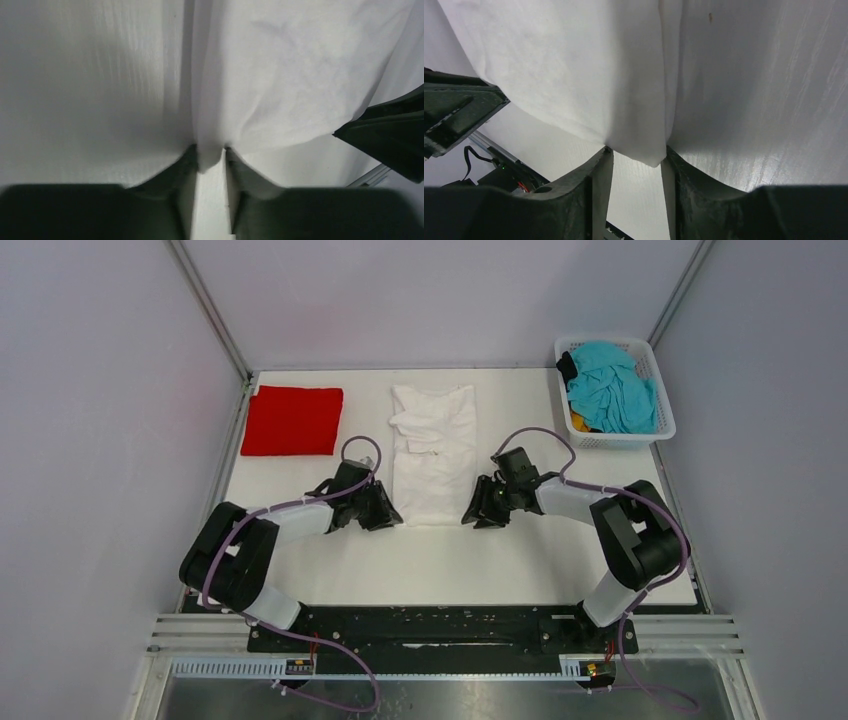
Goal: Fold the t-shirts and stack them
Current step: Grab one side of the 2/3 rectangular tshirt with both arms
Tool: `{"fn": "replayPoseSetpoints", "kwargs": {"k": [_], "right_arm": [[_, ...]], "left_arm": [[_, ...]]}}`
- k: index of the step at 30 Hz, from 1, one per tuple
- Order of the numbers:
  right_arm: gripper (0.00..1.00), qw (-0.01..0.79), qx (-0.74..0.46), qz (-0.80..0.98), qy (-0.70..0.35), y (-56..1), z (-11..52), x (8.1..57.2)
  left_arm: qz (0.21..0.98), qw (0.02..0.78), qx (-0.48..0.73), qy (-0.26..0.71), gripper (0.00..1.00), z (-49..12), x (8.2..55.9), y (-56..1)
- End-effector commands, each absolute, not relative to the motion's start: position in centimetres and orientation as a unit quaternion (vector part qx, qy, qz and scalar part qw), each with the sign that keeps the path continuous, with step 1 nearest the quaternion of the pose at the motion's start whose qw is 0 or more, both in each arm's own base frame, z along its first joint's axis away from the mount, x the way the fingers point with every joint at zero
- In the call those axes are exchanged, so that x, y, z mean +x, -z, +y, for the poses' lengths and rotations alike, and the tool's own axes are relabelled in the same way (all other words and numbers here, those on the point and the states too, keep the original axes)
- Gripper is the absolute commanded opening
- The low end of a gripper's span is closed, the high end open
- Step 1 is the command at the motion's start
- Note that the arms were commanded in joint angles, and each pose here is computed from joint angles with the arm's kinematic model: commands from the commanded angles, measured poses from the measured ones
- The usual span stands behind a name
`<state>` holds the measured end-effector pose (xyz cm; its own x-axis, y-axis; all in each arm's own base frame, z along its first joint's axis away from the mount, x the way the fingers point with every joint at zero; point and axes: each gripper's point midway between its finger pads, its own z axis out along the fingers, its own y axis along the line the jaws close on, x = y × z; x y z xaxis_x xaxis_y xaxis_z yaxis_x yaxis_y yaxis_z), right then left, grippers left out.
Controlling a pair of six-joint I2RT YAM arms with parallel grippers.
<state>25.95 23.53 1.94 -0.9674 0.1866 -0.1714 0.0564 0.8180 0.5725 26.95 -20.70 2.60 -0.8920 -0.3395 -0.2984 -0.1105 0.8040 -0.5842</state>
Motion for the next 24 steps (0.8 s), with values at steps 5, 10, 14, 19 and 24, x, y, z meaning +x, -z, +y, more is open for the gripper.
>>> {"fn": "replayPoseSetpoints", "kwargs": {"k": [5,10,14,19,24], "right_arm": [[0.06,0.105,0.072,0.951,-0.281,-0.1,23.0,25.1],[0.0,0.117,0.052,0.945,-0.3,-0.2,23.2,24.6],[0.0,0.125,0.033,0.938,-0.322,-0.7,23.1,22.7],[0.0,0.111,-0.027,0.937,-0.331,-1.4,23.4,18.8],[0.0,0.089,-0.057,0.931,-0.348,-2.2,23.6,14.5]], "left_arm": [[0.937,0.186,-0.114,0.274,0.0,-20.4,25.5,-1.1],[0.936,0.196,-0.105,0.271,0.0,-20.0,25.1,-1.6],[0.935,0.194,-0.094,0.282,0.0,-20.1,23.8,-2.0],[0.94,0.158,-0.083,0.29,0.0,-19.8,20.4,-1.9],[0.949,0.122,-0.08,0.281,0.0,-18.5,15.5,-1.7]]}}
